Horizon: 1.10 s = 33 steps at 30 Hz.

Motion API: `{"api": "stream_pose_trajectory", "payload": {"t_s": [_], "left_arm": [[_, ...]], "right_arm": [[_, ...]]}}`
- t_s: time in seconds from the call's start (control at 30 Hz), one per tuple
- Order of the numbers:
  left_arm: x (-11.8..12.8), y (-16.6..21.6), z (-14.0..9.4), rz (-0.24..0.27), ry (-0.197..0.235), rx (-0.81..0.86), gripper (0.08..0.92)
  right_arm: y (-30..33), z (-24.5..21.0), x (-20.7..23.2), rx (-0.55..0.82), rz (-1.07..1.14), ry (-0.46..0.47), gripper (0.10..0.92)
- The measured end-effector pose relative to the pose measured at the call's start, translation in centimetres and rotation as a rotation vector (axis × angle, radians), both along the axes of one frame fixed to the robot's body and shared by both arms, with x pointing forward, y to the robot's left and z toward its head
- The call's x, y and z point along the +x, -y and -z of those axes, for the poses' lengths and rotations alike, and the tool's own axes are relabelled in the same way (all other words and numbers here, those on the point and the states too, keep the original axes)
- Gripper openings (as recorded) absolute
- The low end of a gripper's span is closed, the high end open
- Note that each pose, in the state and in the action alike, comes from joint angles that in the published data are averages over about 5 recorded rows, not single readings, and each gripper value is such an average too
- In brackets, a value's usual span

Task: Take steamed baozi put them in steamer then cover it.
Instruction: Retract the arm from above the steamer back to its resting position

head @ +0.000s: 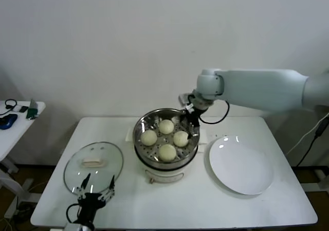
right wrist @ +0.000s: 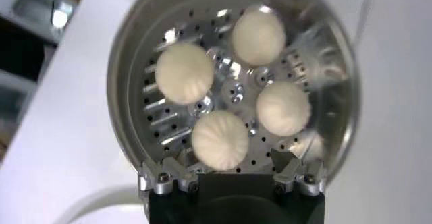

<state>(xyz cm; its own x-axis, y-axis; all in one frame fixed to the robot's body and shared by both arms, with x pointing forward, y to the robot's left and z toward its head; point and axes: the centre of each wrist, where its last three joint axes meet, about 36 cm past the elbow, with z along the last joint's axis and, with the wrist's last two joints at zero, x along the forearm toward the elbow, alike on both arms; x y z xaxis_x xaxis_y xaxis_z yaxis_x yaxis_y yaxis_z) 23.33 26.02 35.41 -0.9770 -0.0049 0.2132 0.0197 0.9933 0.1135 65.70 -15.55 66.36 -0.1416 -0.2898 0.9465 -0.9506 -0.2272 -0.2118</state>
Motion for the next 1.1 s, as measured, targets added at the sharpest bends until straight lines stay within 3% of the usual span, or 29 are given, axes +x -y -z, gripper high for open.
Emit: {"api": "stream_pose_trajectory", "payload": {"t_s": [0.13,0.4,0.7,1.1], "left_arm": [[0.3,0.2,-0.4,-0.003,0.013,-0.018,0.823],[1.0,0.2,-0.9,0.004,0.036,-0.027,0.823],[2.2,-0.7,-0.9,0.035,0.062,0.004,0.823],[2.6,-2.1,-0.9,0.083,0.101,0.112,0.823]], "right_arm": [[1.8,-1.6,-0.3,0.168,0.091,0.026,0.823],[7.4,-0.5,-2.4,0.545,0.356,0.209,0.823],[16.1,5.5,-8.0,0.828,0.626,0.360,0.823],[18.9,14.0,-15.9,1.194,0.775,0.503,0.823]]}}
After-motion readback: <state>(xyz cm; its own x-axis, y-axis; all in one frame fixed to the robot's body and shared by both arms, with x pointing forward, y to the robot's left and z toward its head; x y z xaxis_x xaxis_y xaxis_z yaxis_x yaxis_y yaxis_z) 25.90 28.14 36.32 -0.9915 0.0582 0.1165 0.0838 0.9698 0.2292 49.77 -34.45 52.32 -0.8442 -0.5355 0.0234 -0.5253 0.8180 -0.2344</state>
